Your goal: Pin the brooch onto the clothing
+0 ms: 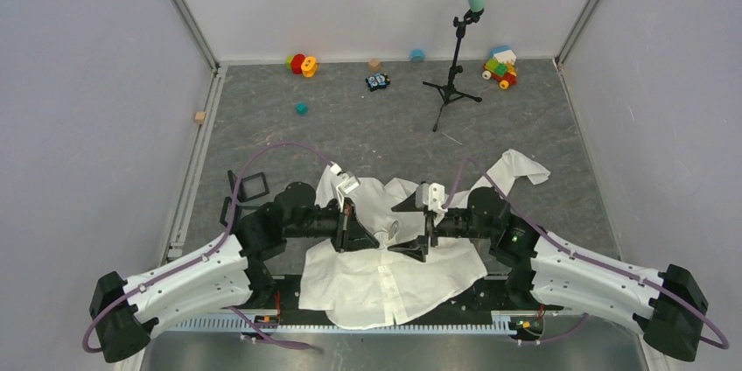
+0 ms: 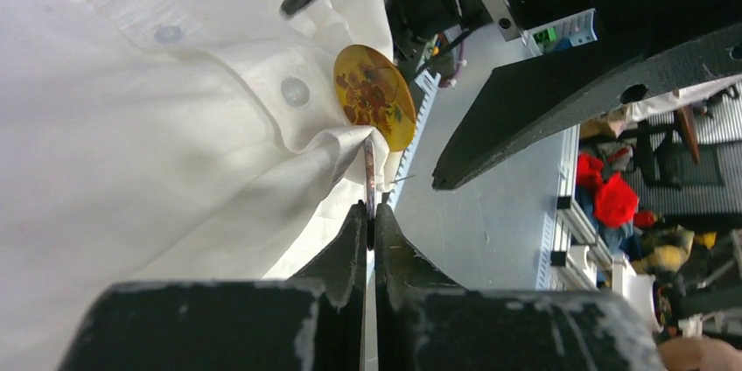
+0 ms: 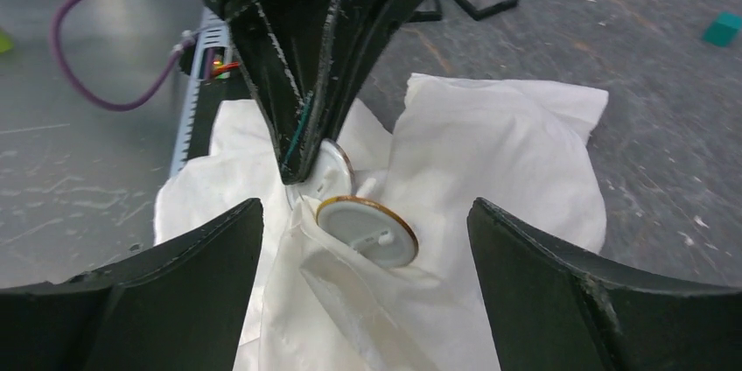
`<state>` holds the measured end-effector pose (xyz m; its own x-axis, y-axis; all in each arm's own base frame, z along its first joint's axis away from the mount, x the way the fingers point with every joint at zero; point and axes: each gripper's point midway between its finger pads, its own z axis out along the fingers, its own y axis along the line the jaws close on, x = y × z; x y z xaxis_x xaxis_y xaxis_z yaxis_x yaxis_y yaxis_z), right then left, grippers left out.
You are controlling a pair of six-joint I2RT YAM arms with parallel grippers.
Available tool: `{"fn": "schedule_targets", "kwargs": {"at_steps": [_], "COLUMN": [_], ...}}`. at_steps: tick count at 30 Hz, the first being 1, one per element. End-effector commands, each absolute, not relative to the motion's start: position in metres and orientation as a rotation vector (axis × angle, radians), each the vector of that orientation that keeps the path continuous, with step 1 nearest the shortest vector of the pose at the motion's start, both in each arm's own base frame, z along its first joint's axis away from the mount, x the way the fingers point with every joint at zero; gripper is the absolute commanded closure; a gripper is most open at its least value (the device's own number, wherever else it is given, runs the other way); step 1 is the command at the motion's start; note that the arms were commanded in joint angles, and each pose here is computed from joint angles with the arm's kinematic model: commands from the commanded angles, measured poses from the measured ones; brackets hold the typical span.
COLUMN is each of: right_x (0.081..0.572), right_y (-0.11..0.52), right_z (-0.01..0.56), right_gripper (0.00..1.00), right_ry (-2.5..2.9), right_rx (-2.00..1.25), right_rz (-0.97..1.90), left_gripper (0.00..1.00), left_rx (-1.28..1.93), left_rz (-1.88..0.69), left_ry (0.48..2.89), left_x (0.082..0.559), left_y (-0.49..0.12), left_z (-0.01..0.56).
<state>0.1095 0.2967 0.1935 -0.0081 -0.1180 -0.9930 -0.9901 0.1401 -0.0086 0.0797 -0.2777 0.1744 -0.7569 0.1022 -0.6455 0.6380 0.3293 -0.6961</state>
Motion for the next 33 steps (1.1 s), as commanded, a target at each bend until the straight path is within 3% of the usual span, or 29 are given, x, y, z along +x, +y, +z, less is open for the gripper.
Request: {"fn": "schedule_targets", "kwargs": {"at_steps": [1,9,16,24,33], "right_x": [0.082,0.071,0.068,0.070,0.070], "right_y": [0.311,0.318,0.315,0.316,0.317], "right_z": [0.236,0.226,0.211,0.204,0.191], "right_gripper": [0.11,0.34,0.27,0.45,0.51], "right_ry": [1.147,1.165,1.193,1.241,1.286], "right_rx": [-1.321,-1.409,-1.434,-1.397,-1.399], "right_rz": [1.223,1.332,1.360,1.408,1.426], "left_gripper": [0.98,0.98,0.98,0.98,0.98], "left_rx": [0.913,1.019,1.039,1.053,1.051], "left_rz": [-1.504,-1.498,-1.536,-1.576,-1.586], "left_ry": [2.001,2.001,1.960,1.933,1.920], "left_x": [0.061,0.061,0.063,0.060,0.059], "left_y": [-0.281,-0.280,-0.280,-0.281,-0.281], "left_z": [0.200,0.199,0.205,0.210,0.212]}}
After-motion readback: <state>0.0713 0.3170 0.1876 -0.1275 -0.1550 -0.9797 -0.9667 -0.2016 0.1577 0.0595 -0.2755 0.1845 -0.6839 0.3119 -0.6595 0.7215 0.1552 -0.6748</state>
